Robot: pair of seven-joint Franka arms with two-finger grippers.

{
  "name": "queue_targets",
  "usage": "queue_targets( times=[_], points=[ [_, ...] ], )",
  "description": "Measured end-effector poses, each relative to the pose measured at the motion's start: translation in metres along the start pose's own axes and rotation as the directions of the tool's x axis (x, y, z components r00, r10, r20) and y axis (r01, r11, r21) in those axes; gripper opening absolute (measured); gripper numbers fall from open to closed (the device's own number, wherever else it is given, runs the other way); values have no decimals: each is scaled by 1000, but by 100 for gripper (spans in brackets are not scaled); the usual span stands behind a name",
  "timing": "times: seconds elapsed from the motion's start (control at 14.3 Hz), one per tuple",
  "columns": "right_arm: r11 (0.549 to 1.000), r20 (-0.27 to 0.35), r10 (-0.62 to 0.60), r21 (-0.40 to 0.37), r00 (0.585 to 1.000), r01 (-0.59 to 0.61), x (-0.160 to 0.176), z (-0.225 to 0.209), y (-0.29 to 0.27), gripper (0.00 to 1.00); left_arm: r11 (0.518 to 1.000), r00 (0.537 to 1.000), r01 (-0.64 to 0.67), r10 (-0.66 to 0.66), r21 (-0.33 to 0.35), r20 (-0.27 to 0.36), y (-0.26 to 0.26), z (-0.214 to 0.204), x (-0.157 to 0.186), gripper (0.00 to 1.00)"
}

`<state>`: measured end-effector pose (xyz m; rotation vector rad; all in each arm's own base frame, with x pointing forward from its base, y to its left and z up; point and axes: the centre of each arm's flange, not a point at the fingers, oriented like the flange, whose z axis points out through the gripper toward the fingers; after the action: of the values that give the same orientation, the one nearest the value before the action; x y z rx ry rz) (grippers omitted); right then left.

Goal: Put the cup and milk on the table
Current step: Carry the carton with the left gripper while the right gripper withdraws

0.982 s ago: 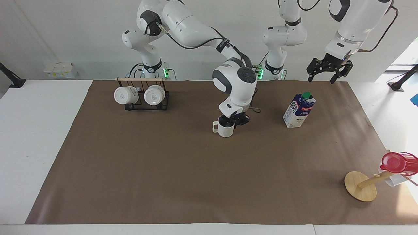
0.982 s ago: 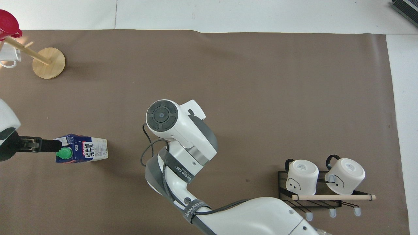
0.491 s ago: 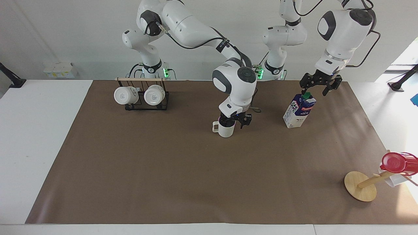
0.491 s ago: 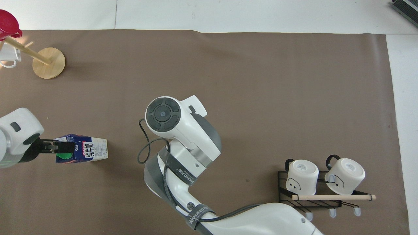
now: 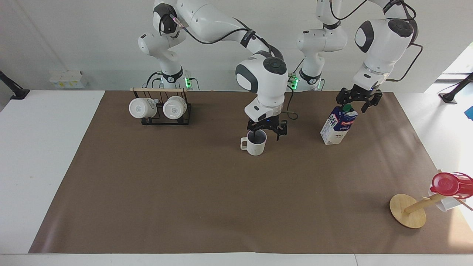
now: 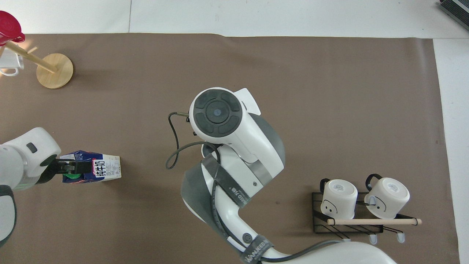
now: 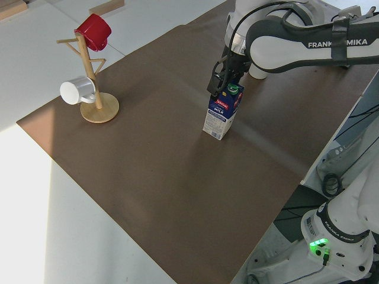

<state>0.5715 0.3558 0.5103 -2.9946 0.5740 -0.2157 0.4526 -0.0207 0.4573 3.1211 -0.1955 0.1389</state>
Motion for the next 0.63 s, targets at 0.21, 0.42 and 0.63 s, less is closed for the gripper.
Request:
queue_targets(
  times=[0.21, 0.42, 0.63],
  points=[
    [1000, -1, 17, -20, 1000, -18, 23, -32, 57, 100, 1000, 1000, 12, -12, 0, -4, 0, 0, 0, 96],
    [999, 2, 18, -47, 1000, -17, 54, -62, 117, 100, 1000, 1000, 21, -21, 0, -5, 0, 0, 0, 83],
    [997, 10, 6, -72, 1000, -5, 86, -89, 181, 100, 999, 999, 32, -32, 1, -5, 1, 0, 0, 67]
  ],
)
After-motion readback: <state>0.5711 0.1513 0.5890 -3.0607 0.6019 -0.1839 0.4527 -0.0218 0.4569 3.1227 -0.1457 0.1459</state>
